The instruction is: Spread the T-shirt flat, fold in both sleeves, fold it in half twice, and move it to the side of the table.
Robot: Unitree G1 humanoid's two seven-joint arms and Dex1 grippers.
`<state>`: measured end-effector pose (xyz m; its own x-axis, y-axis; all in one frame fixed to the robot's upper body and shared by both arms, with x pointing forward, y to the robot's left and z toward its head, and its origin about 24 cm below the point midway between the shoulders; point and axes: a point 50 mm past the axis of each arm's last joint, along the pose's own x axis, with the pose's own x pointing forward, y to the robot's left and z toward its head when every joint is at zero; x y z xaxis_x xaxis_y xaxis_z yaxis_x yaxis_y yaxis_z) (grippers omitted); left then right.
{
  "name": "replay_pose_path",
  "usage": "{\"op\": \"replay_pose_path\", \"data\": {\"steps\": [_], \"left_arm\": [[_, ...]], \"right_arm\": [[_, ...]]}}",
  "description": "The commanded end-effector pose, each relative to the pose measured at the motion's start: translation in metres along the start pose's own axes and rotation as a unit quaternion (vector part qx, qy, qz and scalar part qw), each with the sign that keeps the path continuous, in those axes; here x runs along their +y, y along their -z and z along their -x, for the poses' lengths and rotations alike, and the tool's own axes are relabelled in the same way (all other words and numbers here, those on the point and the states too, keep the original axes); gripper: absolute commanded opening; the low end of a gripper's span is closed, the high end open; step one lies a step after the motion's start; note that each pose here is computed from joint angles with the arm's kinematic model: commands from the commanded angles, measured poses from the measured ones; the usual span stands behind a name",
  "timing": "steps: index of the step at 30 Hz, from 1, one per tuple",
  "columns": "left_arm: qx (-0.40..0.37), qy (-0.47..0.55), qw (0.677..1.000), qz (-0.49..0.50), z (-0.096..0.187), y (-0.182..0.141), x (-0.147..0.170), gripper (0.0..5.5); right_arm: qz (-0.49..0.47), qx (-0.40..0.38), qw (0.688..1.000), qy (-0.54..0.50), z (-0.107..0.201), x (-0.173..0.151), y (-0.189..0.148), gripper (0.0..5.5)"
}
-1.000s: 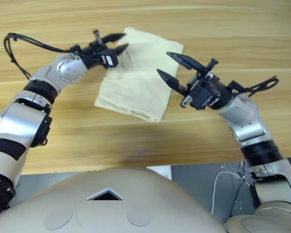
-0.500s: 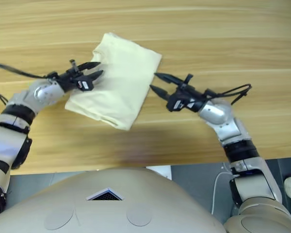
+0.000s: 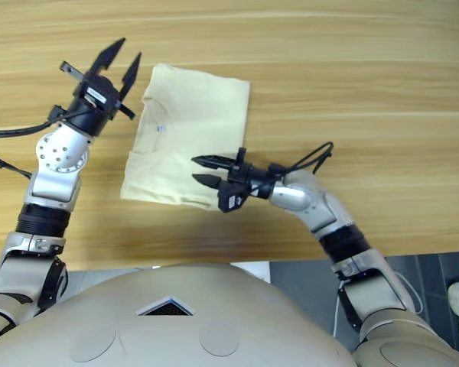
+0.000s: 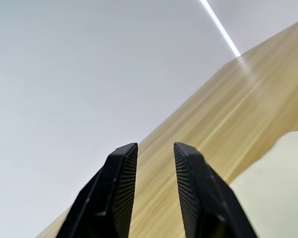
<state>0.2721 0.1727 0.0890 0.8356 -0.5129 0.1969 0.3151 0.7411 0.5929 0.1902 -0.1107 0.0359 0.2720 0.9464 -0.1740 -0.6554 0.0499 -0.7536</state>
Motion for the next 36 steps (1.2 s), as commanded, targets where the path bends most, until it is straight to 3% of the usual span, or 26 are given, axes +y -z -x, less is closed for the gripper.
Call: {"op": "replay_pose_path", "data": {"steps": [1,8,16,20,30,33,36], "left_arm": [[0.010,-0.031,0.999,-0.015,-0.002,0.001,0.019,1.36],[0.037,-0.062,0.997,-0.026,-0.004,0.015,0.032,1.36],[0.024,-0.049,0.998,-0.020,0.004,0.013,0.035,1.36],[0.044,-0.042,0.998,-0.024,0.013,0.021,0.038,1.36],[0.049,0.063,0.996,-0.043,0.039,0.029,0.017,1.36],[0.032,0.144,0.986,-0.078,0.055,0.026,0.001,1.36],[0.033,0.186,0.973,-0.135,0.082,0.015,0.014,1.36]], "right_arm": [[-0.033,0.026,0.997,-0.059,0.018,0.019,0.005,1.85],[-0.090,0.093,0.985,-0.111,0.039,0.045,0.030,1.85],[-0.118,0.125,0.977,-0.130,0.058,0.051,0.045,1.85],[-0.106,0.126,0.981,-0.107,0.076,0.037,0.039,1.85],[-0.064,0.102,0.990,-0.076,0.077,0.013,0.025,1.85],[-0.038,0.062,0.997,0.011,0.071,-0.011,0.013,1.85],[-0.003,0.036,0.992,0.120,0.078,-0.046,-0.005,1.85]]}}
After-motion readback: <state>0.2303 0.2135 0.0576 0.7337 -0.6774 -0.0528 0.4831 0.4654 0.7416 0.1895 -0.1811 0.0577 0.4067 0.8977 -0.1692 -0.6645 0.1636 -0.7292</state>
